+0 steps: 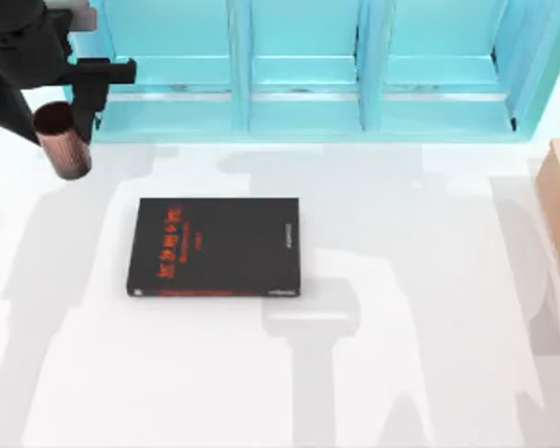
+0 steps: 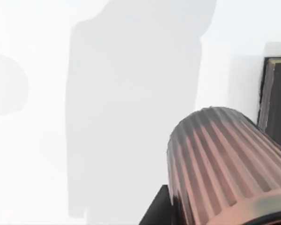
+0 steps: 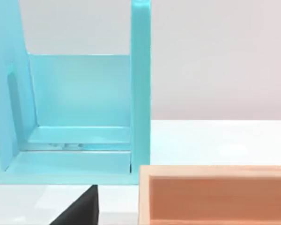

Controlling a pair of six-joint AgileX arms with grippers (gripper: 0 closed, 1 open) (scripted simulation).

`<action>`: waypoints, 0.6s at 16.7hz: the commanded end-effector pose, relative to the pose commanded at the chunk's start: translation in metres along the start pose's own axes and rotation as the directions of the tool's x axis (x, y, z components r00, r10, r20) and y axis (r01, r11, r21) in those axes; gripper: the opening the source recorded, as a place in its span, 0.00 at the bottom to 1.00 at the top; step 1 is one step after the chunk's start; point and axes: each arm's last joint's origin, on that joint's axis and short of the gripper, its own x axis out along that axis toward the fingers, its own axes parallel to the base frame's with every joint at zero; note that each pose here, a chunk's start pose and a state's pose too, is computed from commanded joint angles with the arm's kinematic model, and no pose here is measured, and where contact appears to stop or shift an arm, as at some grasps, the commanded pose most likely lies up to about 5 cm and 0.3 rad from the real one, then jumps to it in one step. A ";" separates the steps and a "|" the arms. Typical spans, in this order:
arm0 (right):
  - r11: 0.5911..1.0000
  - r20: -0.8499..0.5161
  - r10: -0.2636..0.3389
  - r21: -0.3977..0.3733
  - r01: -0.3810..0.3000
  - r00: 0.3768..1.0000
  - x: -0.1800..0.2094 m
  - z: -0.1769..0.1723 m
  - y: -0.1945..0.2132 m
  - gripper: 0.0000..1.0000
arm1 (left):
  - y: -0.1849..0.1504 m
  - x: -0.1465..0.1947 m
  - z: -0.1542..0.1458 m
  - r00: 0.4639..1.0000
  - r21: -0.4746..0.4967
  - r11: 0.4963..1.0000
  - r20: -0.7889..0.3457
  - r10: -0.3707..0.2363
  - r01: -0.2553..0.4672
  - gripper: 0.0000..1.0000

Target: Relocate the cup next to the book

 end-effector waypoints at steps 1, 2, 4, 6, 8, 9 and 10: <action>1.000 0.000 0.000 0.000 0.000 1.000 0.000 0.000 0.000 1.00 | 0.000 0.000 0.000 1.000 0.000 1.000 0.000 0.000 0.000 0.00; 1.000 0.000 0.000 0.000 0.000 1.000 0.000 0.000 0.000 1.00 | 0.000 0.000 0.000 1.000 0.000 1.000 0.000 0.000 0.000 0.00; 1.000 0.000 0.000 0.000 0.000 1.000 0.000 0.000 0.000 1.00 | 0.002 -0.001 0.000 1.000 -0.002 1.000 0.001 -0.001 0.001 0.00; 1.000 0.000 0.000 0.000 0.000 1.000 0.000 0.000 0.000 1.00 | 0.003 0.004 0.000 1.000 -0.006 1.000 0.001 -0.001 0.001 0.00; 1.000 0.000 0.000 0.000 0.000 1.000 0.000 0.000 0.000 1.00 | 0.003 0.018 0.001 1.000 -0.007 1.000 0.005 -0.005 0.005 0.00; 1.000 0.000 0.000 0.000 0.000 1.000 0.000 0.000 0.000 1.00 | 0.002 0.028 0.001 1.000 -0.004 1.000 0.009 -0.006 0.006 0.00; 1.000 0.000 0.000 0.000 0.000 1.000 0.000 0.000 0.000 1.00 | 0.001 0.039 0.002 1.000 -0.002 1.000 0.009 -0.006 0.006 0.00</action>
